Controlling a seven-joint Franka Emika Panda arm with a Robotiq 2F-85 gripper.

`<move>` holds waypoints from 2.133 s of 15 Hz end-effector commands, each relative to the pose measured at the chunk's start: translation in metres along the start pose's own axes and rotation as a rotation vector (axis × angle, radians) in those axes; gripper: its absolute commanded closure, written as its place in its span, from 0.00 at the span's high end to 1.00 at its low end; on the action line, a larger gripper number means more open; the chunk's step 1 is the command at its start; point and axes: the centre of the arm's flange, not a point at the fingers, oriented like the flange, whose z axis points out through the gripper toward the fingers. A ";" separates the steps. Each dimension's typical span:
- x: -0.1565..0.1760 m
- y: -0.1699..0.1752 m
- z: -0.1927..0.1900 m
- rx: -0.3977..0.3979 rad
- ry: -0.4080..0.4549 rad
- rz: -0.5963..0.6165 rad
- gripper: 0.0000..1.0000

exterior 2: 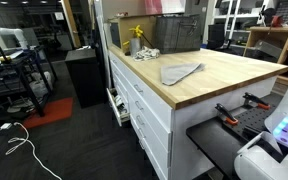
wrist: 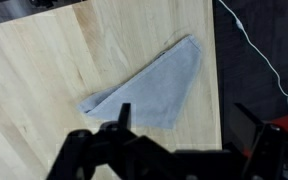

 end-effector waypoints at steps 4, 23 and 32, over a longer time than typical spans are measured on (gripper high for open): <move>0.059 -0.065 0.035 -0.063 -0.047 0.102 1.00; 0.089 -0.178 0.241 -0.337 -0.344 0.111 1.00; 0.138 -0.174 0.316 -0.411 -0.412 0.181 1.00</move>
